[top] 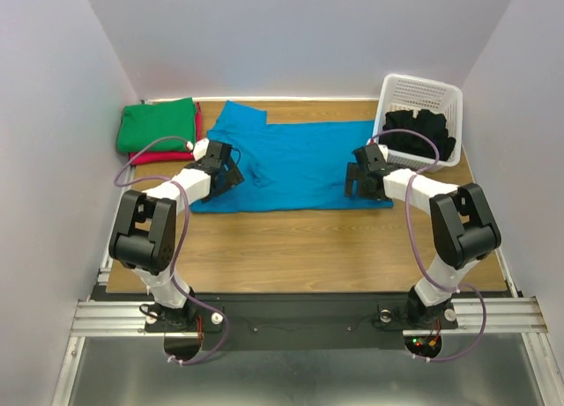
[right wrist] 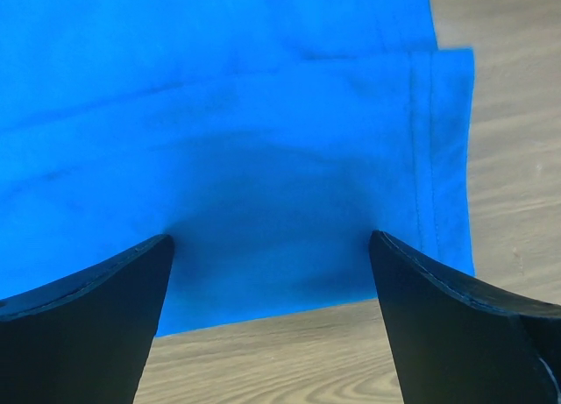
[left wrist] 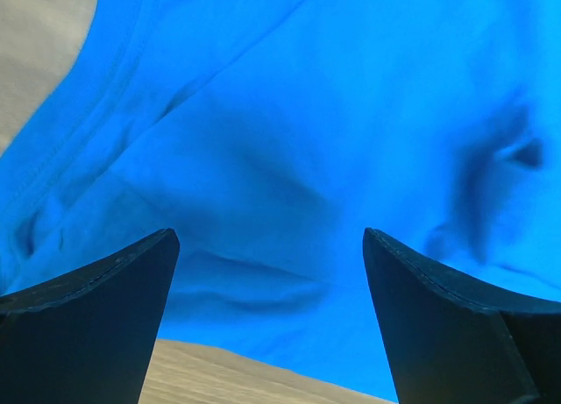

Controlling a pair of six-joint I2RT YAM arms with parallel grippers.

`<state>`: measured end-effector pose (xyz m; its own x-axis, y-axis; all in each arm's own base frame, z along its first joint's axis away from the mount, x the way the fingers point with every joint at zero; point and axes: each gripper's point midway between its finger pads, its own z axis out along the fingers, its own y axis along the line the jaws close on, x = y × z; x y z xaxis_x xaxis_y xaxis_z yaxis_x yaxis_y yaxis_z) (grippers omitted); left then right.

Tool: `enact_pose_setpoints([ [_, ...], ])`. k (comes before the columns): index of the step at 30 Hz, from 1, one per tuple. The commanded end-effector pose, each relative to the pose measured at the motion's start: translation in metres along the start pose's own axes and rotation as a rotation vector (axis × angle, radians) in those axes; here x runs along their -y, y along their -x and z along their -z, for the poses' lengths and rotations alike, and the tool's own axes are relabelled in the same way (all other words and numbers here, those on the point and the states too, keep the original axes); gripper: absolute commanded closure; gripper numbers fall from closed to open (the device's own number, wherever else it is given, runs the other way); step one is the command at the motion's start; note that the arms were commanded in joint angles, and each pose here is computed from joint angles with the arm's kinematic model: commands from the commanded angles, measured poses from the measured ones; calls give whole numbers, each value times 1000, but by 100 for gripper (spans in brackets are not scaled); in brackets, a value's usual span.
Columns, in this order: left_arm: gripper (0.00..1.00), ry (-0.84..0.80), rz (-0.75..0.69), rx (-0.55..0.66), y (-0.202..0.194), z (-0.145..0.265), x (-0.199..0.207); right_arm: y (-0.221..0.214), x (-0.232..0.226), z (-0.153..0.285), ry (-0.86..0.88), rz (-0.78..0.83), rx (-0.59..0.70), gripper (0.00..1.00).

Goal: Fold and stack the t-shirts
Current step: Fold the tshirt

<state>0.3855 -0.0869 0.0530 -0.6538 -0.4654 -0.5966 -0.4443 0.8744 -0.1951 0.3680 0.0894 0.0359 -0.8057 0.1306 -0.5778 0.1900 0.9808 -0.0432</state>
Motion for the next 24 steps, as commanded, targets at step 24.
enact_pose_setpoints([
  [24, 1, 45, 261, -173, -117, 79, -104, -135, 36, 77, 174, -332, -115, 0],
])
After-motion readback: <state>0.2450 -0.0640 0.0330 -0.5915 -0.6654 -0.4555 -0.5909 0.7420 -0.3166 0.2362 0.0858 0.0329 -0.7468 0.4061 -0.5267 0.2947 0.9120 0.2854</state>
